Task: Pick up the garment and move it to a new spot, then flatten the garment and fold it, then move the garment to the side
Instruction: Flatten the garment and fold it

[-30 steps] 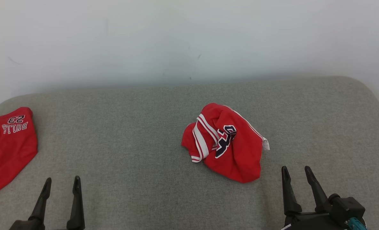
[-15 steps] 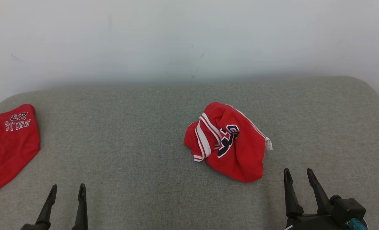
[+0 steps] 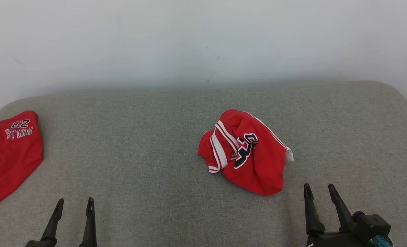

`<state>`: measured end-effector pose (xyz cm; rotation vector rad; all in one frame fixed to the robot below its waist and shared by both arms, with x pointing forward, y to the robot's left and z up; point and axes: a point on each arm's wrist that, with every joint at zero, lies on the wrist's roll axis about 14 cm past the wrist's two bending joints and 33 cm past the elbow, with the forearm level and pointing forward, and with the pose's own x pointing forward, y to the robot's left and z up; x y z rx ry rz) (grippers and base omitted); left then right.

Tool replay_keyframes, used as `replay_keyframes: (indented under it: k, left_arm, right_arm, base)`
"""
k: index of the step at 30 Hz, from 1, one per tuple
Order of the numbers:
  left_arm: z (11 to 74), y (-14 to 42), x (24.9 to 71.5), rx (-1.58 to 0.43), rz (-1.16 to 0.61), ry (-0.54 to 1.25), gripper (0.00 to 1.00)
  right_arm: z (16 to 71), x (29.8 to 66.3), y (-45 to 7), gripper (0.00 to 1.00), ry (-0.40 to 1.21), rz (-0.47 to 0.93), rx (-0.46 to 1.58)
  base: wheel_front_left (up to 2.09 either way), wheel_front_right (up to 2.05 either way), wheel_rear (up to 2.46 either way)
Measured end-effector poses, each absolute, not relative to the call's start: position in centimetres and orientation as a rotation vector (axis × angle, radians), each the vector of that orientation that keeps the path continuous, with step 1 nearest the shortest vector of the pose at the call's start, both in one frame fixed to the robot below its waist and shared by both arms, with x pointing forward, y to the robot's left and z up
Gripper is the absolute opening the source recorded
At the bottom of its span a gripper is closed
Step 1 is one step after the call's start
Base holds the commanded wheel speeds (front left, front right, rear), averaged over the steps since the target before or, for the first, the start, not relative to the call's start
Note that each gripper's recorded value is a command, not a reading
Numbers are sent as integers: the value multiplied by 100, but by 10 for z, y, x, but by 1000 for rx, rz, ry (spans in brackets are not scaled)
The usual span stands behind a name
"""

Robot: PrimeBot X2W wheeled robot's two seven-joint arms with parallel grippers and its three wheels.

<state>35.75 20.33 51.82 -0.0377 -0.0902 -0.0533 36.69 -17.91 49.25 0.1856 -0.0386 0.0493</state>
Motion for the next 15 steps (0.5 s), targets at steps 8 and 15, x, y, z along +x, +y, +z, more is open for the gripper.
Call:
replay_keyframes:
  k: [8, 15]
  left_arm:
    - [519, 206, 357, -37, -46, -95, 100]
    - [520, 205, 358, -34, -45, -101, 100]
  right_arm:
    - [491, 367, -179, 100, -36, 50, 187]
    - [492, 366, -179, 100, -38, 49, 187]
  base:
    - [0, 0, 0]
    - [0, 0, 0]
